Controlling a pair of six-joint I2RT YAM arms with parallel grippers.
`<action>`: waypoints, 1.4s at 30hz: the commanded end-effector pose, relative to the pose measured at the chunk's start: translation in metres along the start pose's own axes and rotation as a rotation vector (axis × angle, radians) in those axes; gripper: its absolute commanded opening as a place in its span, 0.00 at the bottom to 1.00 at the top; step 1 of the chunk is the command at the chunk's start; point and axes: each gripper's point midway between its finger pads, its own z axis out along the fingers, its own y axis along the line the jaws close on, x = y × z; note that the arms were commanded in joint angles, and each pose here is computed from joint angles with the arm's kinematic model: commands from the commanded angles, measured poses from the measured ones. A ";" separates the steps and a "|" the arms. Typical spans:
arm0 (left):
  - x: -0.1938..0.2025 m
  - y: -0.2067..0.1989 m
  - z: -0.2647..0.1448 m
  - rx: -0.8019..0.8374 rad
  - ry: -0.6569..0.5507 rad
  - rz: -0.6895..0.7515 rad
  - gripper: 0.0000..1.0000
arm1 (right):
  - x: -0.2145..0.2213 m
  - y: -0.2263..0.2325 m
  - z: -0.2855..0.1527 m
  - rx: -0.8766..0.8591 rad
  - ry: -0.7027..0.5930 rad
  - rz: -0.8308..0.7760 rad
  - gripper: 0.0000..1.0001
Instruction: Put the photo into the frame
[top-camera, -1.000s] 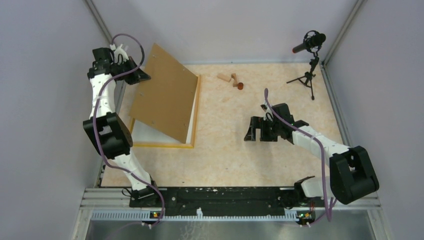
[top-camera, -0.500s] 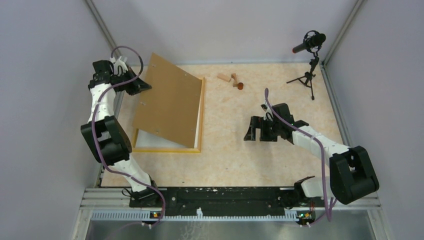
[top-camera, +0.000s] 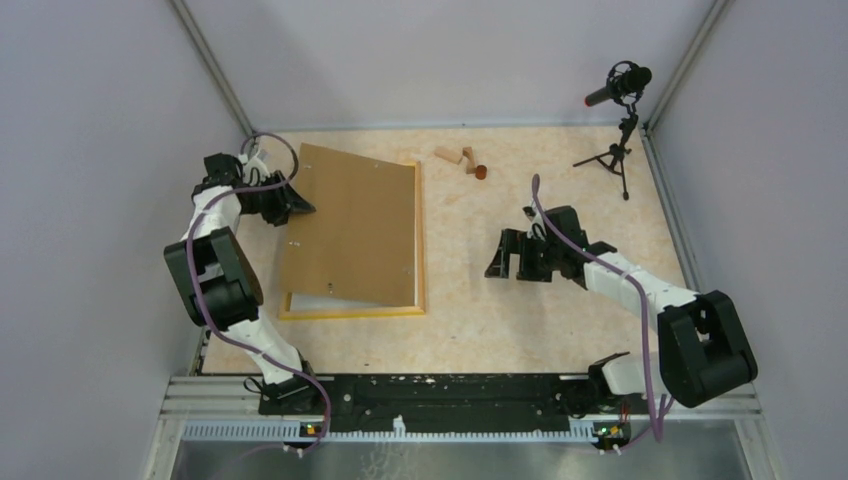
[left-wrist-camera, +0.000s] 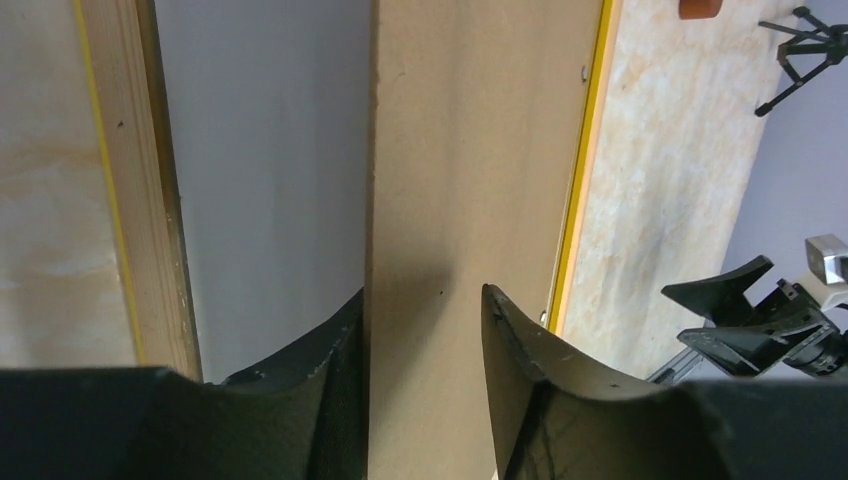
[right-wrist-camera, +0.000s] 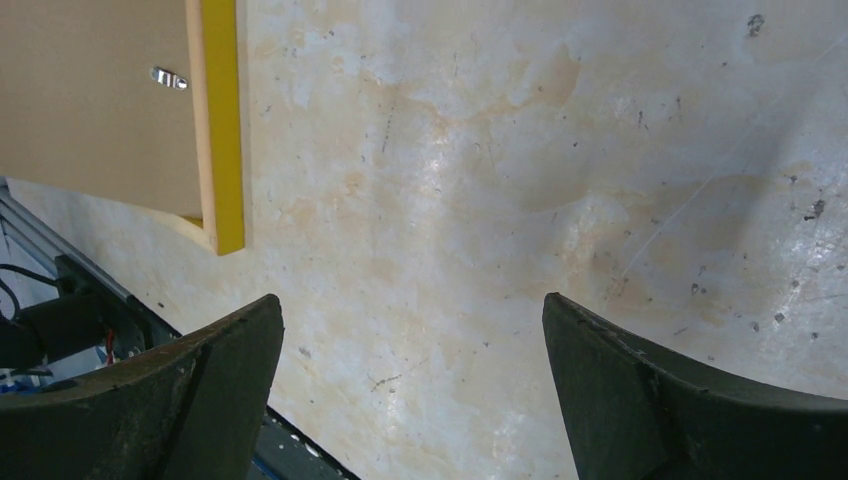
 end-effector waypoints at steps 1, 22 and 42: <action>-0.001 -0.010 -0.009 0.019 -0.046 0.060 0.50 | -0.010 0.012 0.009 -0.057 -0.031 0.010 0.99; 0.028 0.041 0.010 -0.581 -0.067 0.062 0.88 | -0.015 0.050 0.067 -0.100 0.063 0.056 0.99; 0.014 0.065 0.027 -0.437 -0.040 0.000 0.96 | -0.035 0.078 0.095 -0.160 0.066 0.033 0.99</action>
